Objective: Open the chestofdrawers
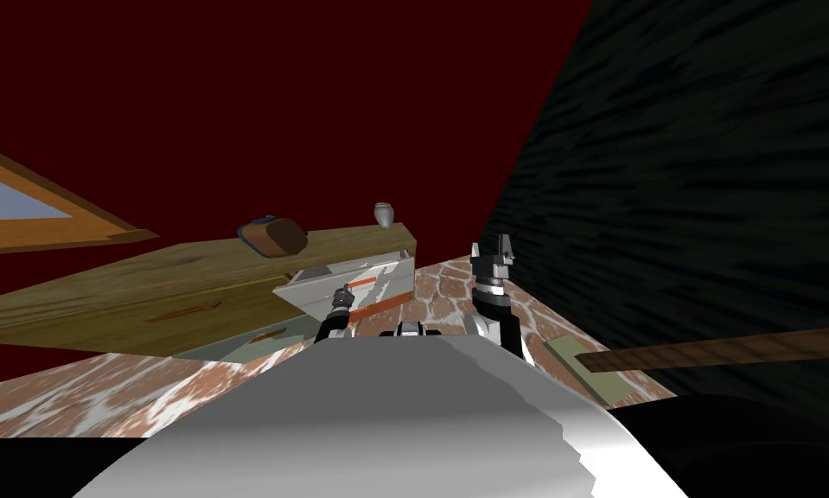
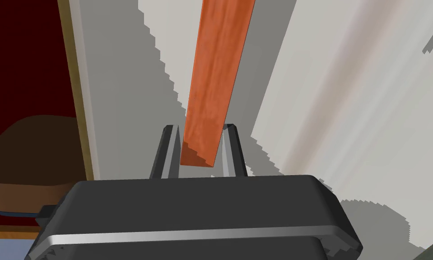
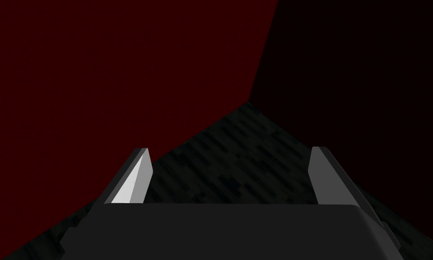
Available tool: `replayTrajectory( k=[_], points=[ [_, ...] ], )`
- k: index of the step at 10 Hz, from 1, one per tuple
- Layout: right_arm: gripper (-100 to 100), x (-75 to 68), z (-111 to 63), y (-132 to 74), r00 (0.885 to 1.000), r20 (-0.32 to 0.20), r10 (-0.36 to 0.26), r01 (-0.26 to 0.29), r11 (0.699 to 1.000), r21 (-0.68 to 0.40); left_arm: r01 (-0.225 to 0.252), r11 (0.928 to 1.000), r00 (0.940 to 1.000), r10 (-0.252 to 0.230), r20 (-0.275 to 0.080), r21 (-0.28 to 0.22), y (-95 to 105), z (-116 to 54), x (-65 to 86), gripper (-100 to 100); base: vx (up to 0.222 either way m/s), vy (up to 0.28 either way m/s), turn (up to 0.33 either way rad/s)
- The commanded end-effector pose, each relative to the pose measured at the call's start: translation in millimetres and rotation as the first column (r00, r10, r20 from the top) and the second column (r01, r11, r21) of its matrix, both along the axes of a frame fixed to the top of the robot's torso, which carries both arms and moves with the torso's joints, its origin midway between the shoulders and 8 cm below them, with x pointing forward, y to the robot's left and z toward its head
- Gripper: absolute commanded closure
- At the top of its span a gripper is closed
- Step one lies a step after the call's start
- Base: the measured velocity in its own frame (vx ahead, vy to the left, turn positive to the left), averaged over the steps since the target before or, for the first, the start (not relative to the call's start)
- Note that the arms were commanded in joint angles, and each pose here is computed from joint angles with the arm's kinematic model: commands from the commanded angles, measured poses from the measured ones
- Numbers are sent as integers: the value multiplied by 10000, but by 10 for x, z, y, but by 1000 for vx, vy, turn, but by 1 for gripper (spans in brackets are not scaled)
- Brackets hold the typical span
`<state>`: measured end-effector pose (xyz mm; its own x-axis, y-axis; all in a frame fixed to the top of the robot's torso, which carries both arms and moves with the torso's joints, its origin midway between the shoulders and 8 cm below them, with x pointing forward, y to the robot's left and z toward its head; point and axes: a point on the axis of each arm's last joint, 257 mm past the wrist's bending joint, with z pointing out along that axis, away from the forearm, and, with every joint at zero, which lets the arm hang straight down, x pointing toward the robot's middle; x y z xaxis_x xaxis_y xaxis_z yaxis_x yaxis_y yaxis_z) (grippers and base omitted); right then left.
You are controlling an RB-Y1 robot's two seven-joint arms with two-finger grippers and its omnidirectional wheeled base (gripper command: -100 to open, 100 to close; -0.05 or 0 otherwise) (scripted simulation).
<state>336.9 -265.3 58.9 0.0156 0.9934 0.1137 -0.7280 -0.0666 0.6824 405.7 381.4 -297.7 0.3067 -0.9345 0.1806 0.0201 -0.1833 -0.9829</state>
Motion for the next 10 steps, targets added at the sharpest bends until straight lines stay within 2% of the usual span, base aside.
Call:
replayTrajectory(
  k=[1, 3, 4, 10],
  points=[
    [0, 0, 0, 0, 10000, 0, 0, 0, 10000, 1, 20, 10000, 9999, -21, 144, 28, -15, 62, -31, 100, -186, -71, 10],
    [0, 0, 0, 0, 10000, 1, 1, -1, 10000, 1, 42, 10000, 9997, -43, 241, 48, -28, 106, -60, 100, -216, -80, 8],
    [0, 0, 0, 0, 10000, 1, 1, -1, 10000, 1, -5, 10000, 10000, 5, 50, -12, 19, 123, -101, -100, -86, -52, -6],
    [0, -1, -1, -1, 10000, -2, -2, 2, 10000, -2, -53, 10000, 9999, 54, 94, -39, 108, 460, -210, -100, 36, -2, -13]
  ],
)
